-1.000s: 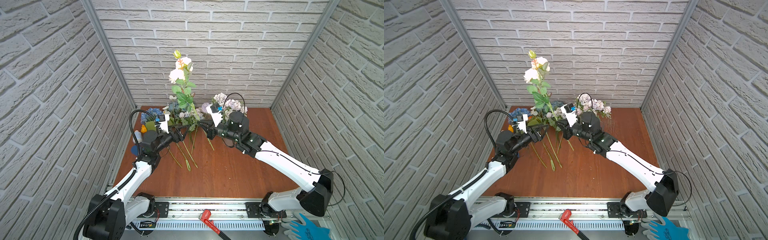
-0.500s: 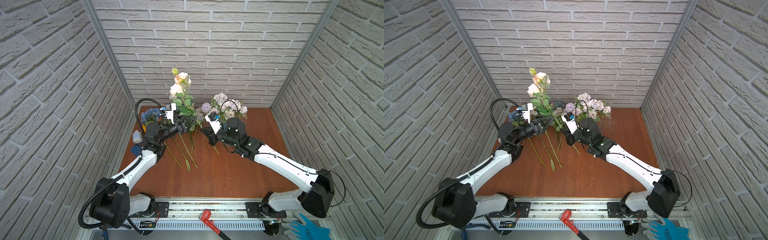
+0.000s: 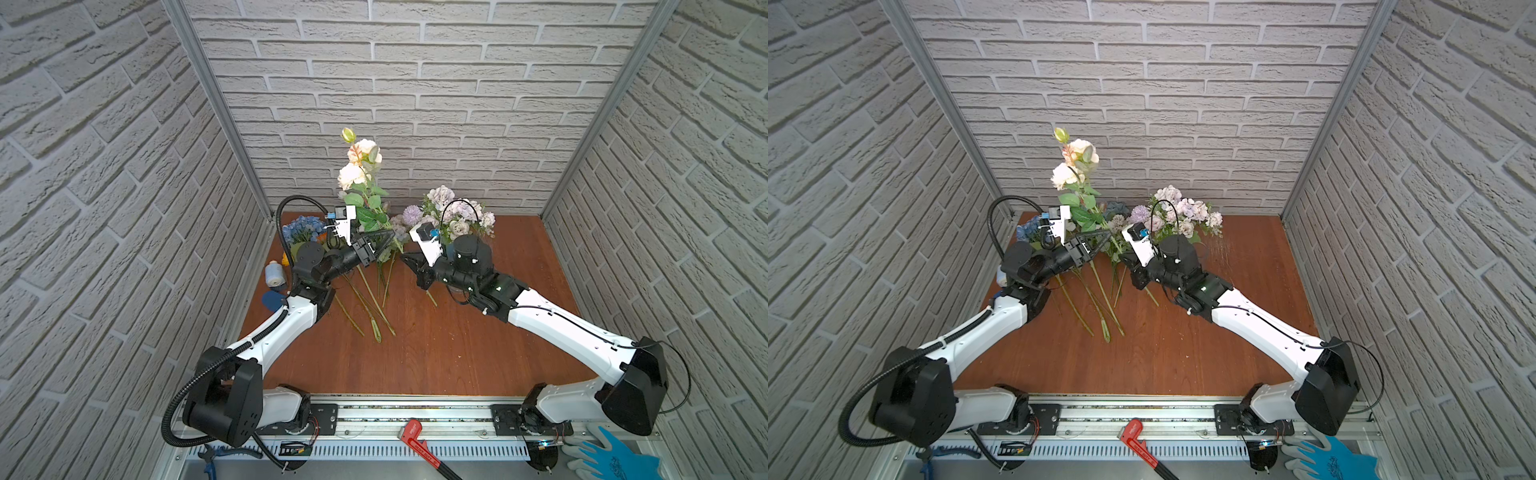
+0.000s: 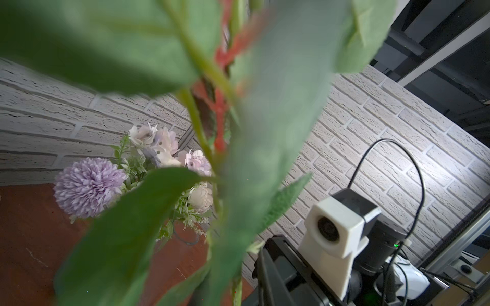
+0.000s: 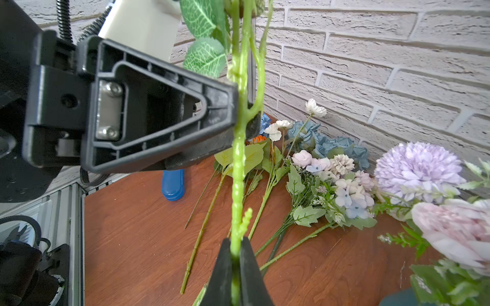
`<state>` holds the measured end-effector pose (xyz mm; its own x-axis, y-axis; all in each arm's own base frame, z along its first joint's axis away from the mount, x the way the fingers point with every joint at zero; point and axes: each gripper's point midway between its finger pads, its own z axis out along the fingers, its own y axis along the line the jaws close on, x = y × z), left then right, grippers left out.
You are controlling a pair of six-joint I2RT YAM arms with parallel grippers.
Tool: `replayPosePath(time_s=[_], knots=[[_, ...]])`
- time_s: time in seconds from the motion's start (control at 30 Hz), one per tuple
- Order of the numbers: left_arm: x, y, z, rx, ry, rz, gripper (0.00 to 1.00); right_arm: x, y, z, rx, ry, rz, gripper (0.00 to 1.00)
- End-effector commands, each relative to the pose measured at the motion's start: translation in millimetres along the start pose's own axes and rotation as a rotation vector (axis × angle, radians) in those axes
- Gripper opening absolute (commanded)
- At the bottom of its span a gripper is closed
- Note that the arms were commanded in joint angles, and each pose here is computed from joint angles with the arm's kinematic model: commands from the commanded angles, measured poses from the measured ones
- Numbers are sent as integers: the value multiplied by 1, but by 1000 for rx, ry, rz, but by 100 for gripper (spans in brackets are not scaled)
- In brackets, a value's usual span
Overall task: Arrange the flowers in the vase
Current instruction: 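Close the left gripper on the rose stem while the right gripper holds it, then open the right gripper and draw it back while the left gripper lifts the rose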
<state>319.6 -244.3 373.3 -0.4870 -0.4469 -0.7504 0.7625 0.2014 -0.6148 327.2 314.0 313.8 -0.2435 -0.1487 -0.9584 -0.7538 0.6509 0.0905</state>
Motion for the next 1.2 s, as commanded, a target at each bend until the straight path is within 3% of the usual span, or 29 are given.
replayPosePath(time_s=[0.0, 0.17, 0.33, 0.6, 0.7, 0.87, 1.17], knots=[[-13, -21, 4, 59, -29, 71, 19, -7, 0, 1, 3, -38, -28, 6], [-10, -15, 6, 39, -18, 63, 18, -2, 4, 3, -7, -21, -49, 6], [-9, -13, 6, 27, -19, 63, 0, 4, 2, 5, 3, 0, -61, 6], [-8, -6, 6, -16, -41, 68, 0, 9, 0, 6, 17, 18, -71, 7], [-9, 1, 4, -62, -72, 82, 0, 10, -11, 1, 81, 39, -16, 45], [-4, 6, 4, -154, -122, 161, 0, 12, -37, -22, 189, 33, 5, 67], [30, -13, 29, -256, -151, 378, 0, 18, -110, -94, 447, -13, 176, 71]])
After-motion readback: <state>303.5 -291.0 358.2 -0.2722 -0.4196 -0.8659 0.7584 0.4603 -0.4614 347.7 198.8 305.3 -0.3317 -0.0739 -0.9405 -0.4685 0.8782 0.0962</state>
